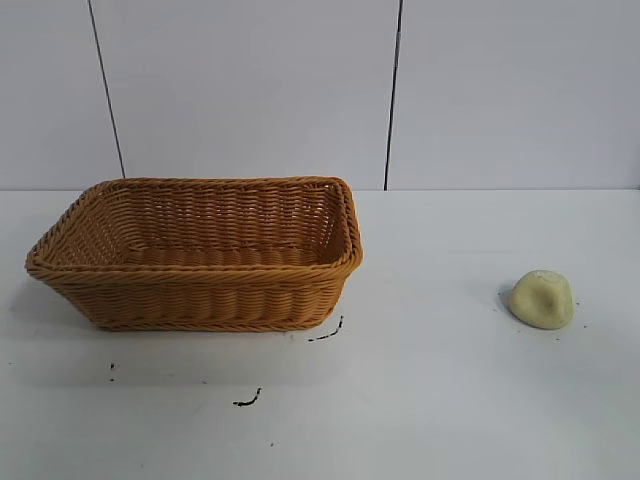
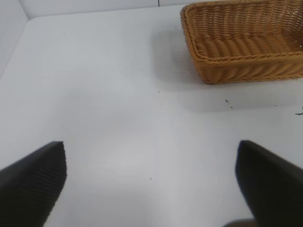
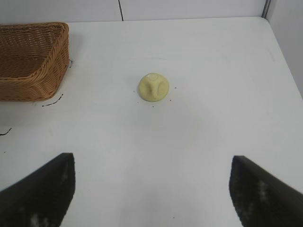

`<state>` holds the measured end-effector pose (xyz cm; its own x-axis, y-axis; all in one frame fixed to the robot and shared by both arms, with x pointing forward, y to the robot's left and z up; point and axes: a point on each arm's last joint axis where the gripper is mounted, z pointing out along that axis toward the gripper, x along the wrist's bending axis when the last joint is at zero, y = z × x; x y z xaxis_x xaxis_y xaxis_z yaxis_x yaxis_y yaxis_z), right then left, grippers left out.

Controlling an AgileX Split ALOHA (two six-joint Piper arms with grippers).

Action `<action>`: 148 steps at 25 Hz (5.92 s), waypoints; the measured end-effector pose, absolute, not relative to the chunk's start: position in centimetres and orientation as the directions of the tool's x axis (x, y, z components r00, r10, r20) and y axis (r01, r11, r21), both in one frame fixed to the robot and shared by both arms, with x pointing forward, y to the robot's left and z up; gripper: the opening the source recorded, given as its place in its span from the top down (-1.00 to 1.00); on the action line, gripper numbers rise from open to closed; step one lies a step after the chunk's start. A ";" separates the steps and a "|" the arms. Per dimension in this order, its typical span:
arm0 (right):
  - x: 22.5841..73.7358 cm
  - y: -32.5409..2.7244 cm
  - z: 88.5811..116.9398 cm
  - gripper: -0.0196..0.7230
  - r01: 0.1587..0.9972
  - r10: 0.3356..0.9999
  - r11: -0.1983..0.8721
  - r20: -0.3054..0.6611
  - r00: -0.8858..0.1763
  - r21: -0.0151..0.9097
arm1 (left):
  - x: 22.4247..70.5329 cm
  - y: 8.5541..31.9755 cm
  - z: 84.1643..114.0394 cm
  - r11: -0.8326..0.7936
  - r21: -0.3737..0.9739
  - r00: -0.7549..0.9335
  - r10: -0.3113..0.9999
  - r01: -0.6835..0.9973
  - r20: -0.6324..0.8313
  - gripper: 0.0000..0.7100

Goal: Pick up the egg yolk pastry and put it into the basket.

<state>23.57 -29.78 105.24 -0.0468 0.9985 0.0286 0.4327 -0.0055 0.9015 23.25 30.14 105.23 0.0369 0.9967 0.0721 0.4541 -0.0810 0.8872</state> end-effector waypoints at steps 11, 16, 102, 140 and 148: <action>23.6 -29.8 105.2 -0.76 0.433 0.998 -0.006 0.029 -0.047 0.901 | 23.2 30.1 105.2 -0.081 0.887 0.037 0.997 0.454 0.072 -0.96; 24.7 -29.7 106.5 -0.76 0.485 0.999 -0.003 0.028 -0.045 0.875 | 23.2 30.1 105.2 -0.081 0.887 0.037 0.997 0.454 0.072 -0.96; 64.7 -27.3 88.4 0.57 0.987 0.995 0.087 0.043 -0.093 0.134 | 23.2 30.1 105.2 -0.081 0.887 0.037 0.997 0.454 0.072 -0.96; 65.2 -13.6 104.9 0.59 0.848 0.911 0.358 0.052 -0.409 0.391 | 23.2 30.1 105.2 -0.081 0.887 0.037 0.997 0.454 0.072 -0.96; 63.1 -6.2 105.1 0.59 0.715 0.833 0.468 0.011 -0.553 0.519 | 23.2 30.1 105.2 -0.081 0.887 0.037 0.997 0.454 0.072 -0.96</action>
